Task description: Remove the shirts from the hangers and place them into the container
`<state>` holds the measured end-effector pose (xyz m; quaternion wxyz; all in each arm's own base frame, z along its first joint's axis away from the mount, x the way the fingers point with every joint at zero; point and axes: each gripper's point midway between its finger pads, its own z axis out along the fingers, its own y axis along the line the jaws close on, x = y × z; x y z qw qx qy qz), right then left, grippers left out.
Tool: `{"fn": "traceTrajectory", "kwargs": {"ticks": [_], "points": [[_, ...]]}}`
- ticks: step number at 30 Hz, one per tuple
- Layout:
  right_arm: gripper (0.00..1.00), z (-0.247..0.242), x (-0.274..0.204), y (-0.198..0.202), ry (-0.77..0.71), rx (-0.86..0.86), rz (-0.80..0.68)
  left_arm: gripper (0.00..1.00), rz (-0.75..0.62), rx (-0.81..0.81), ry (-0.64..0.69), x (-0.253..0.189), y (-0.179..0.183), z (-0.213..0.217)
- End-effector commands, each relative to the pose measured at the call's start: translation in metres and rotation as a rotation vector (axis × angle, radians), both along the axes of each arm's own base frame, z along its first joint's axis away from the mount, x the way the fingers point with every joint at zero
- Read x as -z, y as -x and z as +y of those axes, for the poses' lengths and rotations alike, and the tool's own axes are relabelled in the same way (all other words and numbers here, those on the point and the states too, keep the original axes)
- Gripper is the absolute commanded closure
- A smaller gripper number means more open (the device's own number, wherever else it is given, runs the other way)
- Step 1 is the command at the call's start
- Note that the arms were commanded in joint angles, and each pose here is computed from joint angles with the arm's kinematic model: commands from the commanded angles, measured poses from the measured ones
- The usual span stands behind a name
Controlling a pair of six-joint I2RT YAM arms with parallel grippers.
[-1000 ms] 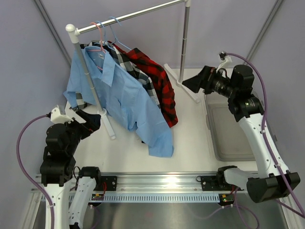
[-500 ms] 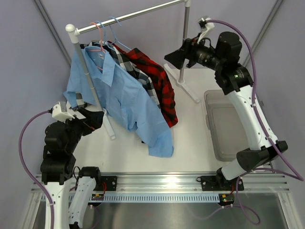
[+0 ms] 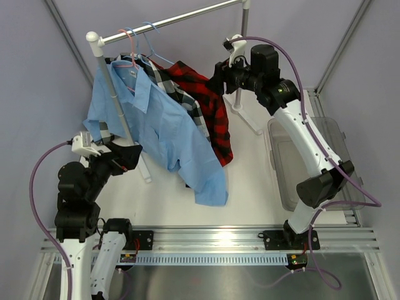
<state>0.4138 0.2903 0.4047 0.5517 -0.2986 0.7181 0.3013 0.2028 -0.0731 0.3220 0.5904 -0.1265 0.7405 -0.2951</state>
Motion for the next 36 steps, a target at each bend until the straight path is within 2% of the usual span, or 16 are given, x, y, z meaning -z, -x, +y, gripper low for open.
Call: {"fn": "traceTrajectory", "kwargs": {"ticks": [1,4,6,12,13,15,26,27,29,30,32,33,36], "points": [[0.38,0.006,-0.010,0.002,0.038,-0.025,-0.070,0.01,-0.074,0.061,-0.001,-0.013,0.000,-0.009],[0.39,0.013,-0.008,0.006,0.054,-0.038,-0.091,0.01,-0.066,0.066,-0.002,-0.010,-0.001,-0.010],[0.43,0.016,-0.006,0.006,0.059,-0.050,-0.087,0.01,-0.069,0.072,0.001,-0.011,-0.001,-0.011],[0.74,0.036,-0.007,0.016,0.072,-0.130,-0.092,0.01,-0.075,0.080,-0.001,-0.010,0.000,-0.012],[0.88,0.038,-0.009,0.019,0.073,-0.136,-0.100,0.01,-0.074,0.080,-0.004,-0.009,0.001,-0.012],[1.00,0.043,-0.009,0.023,0.075,-0.148,-0.096,0.01,-0.076,0.079,-0.006,-0.009,0.001,-0.012],[1.00,0.050,-0.037,0.021,0.044,-0.095,-0.129,0.01,-0.083,0.119,0.012,-0.010,0.003,-0.019],[1.00,0.048,-0.053,0.022,0.024,-0.083,-0.155,0.01,-0.087,0.125,0.015,-0.010,0.003,-0.020],[1.00,0.050,-0.045,0.012,0.043,-0.059,-0.130,0.01,-0.103,0.150,0.019,-0.013,0.004,-0.024],[1.00,0.048,-0.063,0.012,0.024,-0.051,-0.164,0.01,-0.107,0.160,0.021,-0.014,0.005,-0.025],[1.00,0.053,-0.048,-0.001,0.049,-0.033,-0.132,0.01,-0.124,0.184,0.019,-0.020,0.007,-0.028],[1.00,0.052,-0.061,0.000,0.031,-0.028,-0.160,0.01,-0.126,0.194,0.018,-0.021,0.008,-0.030],[1.00,0.059,-0.051,-0.012,0.031,-0.018,-0.147,0.01,-0.146,0.233,0.008,-0.029,0.012,-0.035]]}}
